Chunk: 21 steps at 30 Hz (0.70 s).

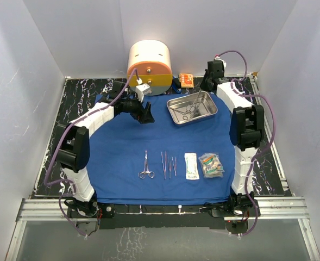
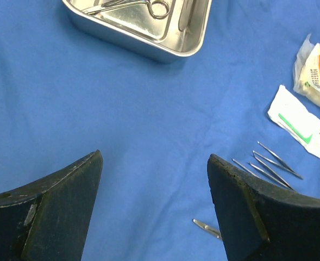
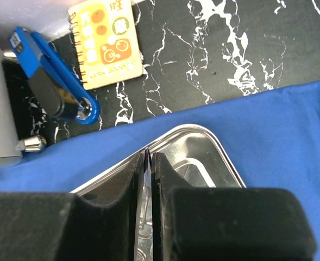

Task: Open and lay out the surgical kit
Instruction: Pick up the medical item from the container, then place the medical item in the surgical kit.

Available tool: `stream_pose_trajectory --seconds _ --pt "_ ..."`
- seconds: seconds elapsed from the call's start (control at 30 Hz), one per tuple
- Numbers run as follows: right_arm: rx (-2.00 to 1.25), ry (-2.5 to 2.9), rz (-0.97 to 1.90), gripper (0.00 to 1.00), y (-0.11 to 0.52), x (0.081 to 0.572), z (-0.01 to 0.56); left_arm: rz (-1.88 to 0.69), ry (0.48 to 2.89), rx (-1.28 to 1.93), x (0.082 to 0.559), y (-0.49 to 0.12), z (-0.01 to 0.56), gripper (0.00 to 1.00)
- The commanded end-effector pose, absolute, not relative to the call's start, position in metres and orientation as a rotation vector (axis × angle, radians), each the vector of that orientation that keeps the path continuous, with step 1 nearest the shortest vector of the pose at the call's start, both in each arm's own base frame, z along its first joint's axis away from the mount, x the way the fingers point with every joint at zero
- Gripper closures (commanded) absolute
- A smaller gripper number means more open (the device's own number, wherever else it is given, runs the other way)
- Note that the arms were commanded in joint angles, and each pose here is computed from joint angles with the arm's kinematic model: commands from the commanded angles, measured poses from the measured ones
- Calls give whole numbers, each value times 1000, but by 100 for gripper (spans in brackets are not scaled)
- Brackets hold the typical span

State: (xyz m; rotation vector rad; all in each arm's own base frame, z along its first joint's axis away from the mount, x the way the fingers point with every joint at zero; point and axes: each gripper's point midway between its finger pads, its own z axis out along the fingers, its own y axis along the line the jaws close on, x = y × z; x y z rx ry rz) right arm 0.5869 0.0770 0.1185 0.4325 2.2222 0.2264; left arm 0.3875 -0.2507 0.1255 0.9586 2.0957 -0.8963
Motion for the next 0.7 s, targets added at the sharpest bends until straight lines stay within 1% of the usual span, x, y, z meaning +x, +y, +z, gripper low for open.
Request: stream_pose_trajectory --seconds 0.0,0.43,0.67 --pt "386 2094 251 100 76 592 176 -962 2029 945 397 -271 144 23" --pt "193 2031 309 100 99 572 203 -1082 1951 903 433 -329 150 25" --pt "119 1981 390 100 111 563 217 -1194 1896 867 448 -370 156 29"
